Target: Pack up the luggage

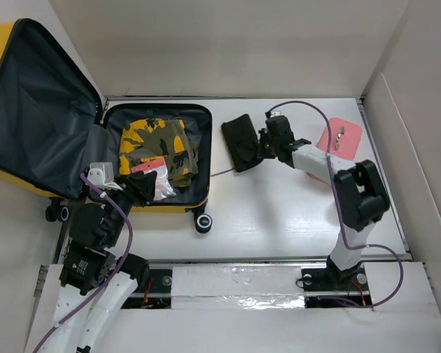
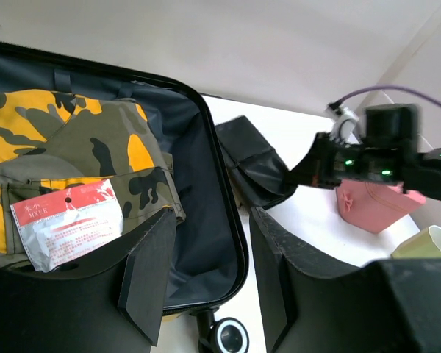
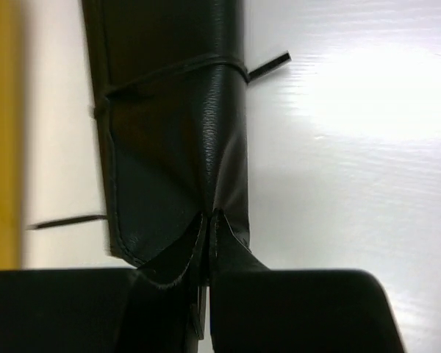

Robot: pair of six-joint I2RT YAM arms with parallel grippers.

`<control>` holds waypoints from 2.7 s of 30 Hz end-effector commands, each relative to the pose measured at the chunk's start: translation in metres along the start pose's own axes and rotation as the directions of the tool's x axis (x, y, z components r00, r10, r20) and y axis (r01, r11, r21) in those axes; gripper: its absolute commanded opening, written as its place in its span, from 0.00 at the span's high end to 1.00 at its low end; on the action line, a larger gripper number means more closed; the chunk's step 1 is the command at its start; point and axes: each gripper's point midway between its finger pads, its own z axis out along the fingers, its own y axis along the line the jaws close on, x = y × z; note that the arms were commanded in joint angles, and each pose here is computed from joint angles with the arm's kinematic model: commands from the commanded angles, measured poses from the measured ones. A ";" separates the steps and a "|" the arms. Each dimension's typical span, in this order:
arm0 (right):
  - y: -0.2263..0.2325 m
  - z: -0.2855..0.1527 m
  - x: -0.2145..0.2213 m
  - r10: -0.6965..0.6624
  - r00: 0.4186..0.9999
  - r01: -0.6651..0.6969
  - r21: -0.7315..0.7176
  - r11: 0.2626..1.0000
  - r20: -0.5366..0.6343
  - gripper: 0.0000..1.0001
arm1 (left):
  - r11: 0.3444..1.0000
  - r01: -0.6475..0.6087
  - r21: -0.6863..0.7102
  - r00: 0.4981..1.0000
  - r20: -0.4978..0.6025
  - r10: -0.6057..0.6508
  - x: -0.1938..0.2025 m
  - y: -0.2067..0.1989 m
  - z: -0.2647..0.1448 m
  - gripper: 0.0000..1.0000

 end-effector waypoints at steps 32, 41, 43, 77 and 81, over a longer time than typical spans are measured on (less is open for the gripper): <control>0.224 -0.192 -0.108 0.095 0.906 0.166 -0.551 0.818 0.413 0.29 | 1.000 0.019 0.011 0.994 0.105 -0.020 -0.027 -0.004 -0.006 0.59; -0.111 -0.259 -0.071 0.186 0.728 -0.384 0.166 0.908 0.660 1.00 | 0.997 0.016 0.078 0.995 0.092 -0.023 -0.023 -0.016 -0.009 0.67; -0.164 -0.263 -0.038 0.191 0.704 -0.485 0.267 0.833 0.684 1.00 | 0.995 0.016 0.095 0.995 0.096 -0.025 -0.024 -0.019 -0.011 0.69; -0.315 -0.209 0.068 0.404 0.830 -0.555 0.510 0.657 0.384 1.00 | 0.982 0.040 0.186 0.989 0.134 -0.066 -0.033 -0.033 -0.037 0.65; -0.300 -0.235 0.063 0.363 0.818 -0.560 0.476 0.678 0.447 1.00 | 0.981 0.040 0.189 0.989 0.133 -0.066 -0.033 -0.034 -0.037 0.65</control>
